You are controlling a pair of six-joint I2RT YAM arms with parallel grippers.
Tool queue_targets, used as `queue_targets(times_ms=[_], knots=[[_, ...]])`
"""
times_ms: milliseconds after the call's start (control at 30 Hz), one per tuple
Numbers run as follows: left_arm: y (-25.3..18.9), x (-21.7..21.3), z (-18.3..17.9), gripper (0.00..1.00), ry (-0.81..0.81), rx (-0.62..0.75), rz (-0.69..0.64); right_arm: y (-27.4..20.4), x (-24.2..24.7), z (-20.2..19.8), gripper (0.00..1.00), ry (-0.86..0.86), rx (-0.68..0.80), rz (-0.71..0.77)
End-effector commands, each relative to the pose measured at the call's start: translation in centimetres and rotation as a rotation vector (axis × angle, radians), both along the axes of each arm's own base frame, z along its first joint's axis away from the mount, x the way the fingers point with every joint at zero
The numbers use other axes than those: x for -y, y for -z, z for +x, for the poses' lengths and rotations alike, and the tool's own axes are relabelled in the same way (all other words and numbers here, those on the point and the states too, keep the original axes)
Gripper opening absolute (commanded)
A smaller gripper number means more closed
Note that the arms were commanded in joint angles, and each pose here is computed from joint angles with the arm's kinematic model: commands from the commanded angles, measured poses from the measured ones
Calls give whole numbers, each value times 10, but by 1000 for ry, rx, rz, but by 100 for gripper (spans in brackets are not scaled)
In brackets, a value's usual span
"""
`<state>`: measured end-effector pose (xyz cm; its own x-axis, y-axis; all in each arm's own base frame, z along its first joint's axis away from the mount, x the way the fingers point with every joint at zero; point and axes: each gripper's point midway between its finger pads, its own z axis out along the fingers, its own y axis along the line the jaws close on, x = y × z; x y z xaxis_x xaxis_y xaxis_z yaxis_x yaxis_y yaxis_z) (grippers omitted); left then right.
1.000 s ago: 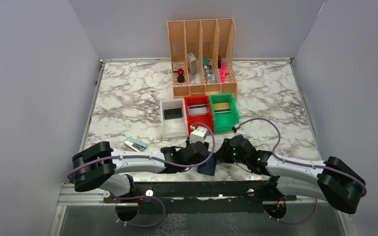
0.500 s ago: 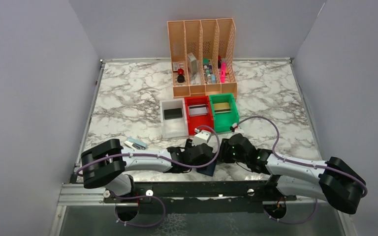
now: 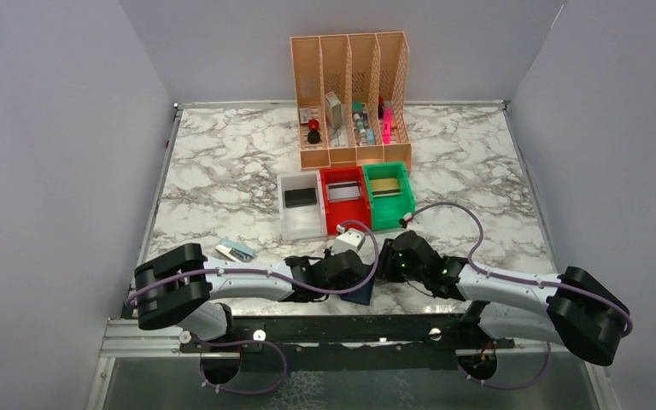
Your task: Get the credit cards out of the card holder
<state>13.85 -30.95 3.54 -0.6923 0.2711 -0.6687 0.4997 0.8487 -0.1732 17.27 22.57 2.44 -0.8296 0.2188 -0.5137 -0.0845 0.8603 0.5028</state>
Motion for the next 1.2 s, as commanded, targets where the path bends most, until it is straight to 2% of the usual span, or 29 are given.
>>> queue_targets(times_ms=[0,167,467,600,800,967,1167], knots=[[-10,-4,4,30,-11,26,24,12,17,-5,41,17,-13,-71],[-5,-11,2,24,-18,21,37,13,19,-8,41,-4,-13,-80],[-15,-15,5,21,-42,41,17,-3,21,-7,42,-2,24,-60],[-15,-18,3,19,-41,40,5,-12,14,-9,42,-54,45,-35],[-24,-14,0,15,-39,40,-76,-25,-7,-18,44,-178,55,41],[-35,-9,-2,13,-56,37,-202,-39,-26,-27,48,-273,67,139],[-35,-21,-3,12,-92,37,-231,-29,-35,-23,49,-256,19,131]])
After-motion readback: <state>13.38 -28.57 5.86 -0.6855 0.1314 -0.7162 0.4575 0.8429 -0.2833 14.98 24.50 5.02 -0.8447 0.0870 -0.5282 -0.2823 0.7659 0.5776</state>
